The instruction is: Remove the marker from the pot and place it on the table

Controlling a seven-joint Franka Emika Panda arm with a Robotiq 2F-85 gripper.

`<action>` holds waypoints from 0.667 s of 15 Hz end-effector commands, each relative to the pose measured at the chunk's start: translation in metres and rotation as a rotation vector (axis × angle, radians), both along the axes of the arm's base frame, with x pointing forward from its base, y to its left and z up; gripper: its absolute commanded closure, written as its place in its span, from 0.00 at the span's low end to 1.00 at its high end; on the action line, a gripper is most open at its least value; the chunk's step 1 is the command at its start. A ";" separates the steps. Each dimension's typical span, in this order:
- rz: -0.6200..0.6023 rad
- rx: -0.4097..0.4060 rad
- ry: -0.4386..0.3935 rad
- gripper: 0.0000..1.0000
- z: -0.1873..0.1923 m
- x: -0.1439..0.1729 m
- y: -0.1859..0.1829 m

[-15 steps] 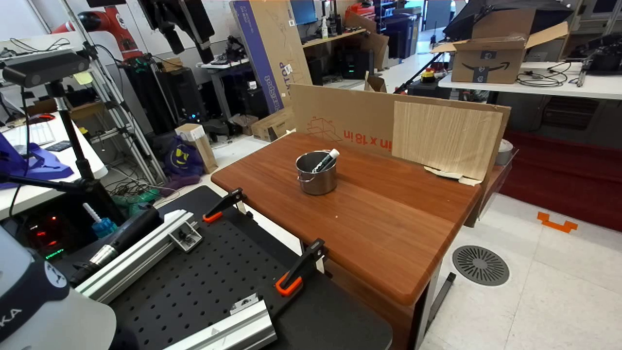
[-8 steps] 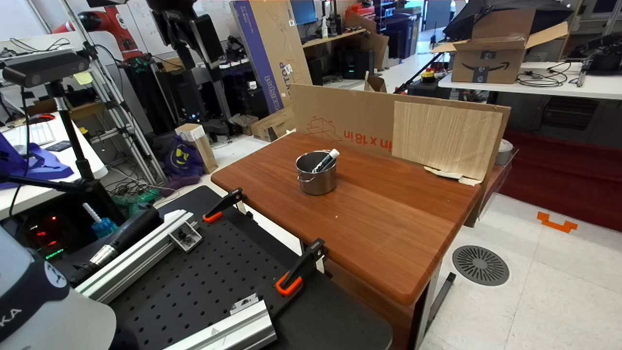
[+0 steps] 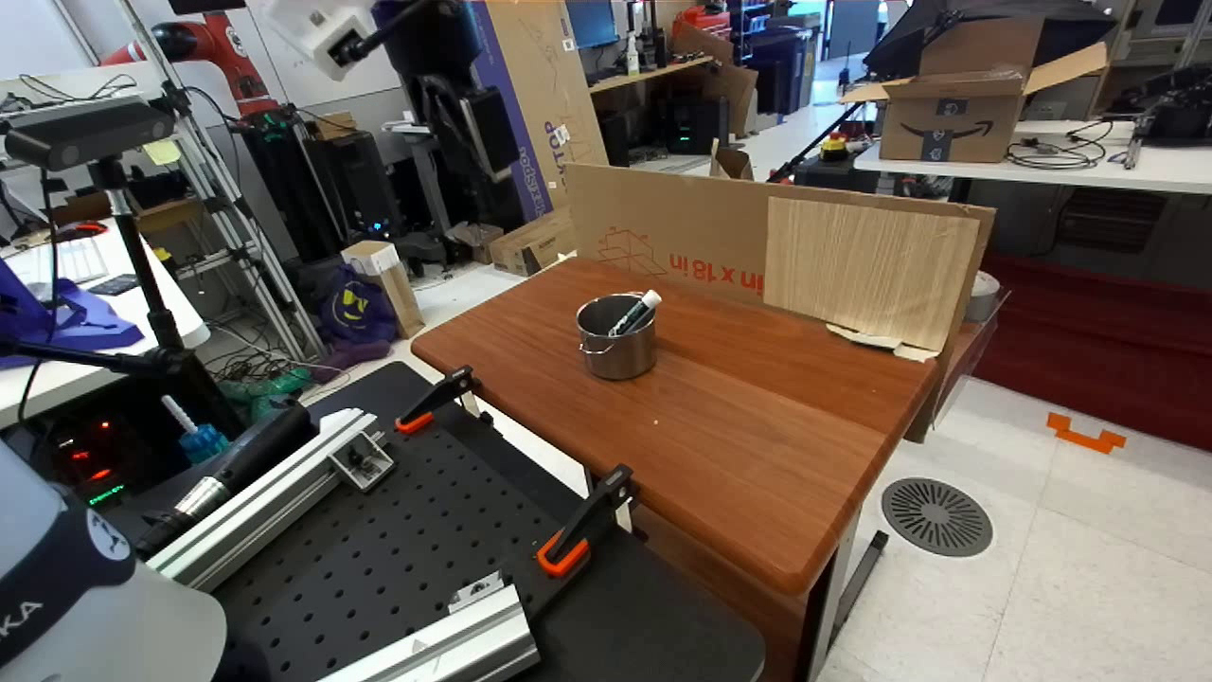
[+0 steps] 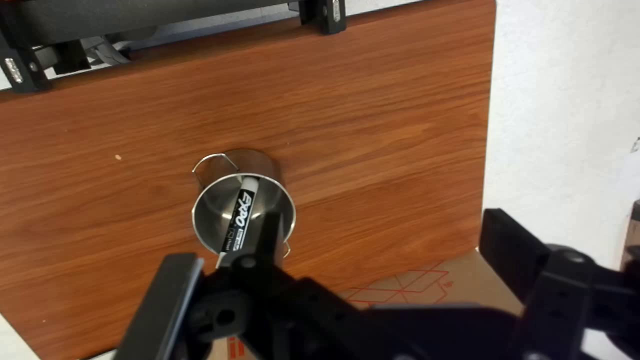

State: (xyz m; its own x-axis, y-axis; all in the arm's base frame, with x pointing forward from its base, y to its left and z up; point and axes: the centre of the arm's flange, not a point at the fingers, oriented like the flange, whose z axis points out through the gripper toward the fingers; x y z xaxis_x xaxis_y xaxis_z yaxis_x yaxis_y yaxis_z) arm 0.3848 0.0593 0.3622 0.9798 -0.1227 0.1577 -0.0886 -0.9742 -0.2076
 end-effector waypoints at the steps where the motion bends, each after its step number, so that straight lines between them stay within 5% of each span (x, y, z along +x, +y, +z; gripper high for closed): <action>1: -0.070 0.006 0.006 0.00 -0.027 0.040 -0.014; 10: -0.200 -0.004 0.057 0.00 -0.093 0.092 -0.040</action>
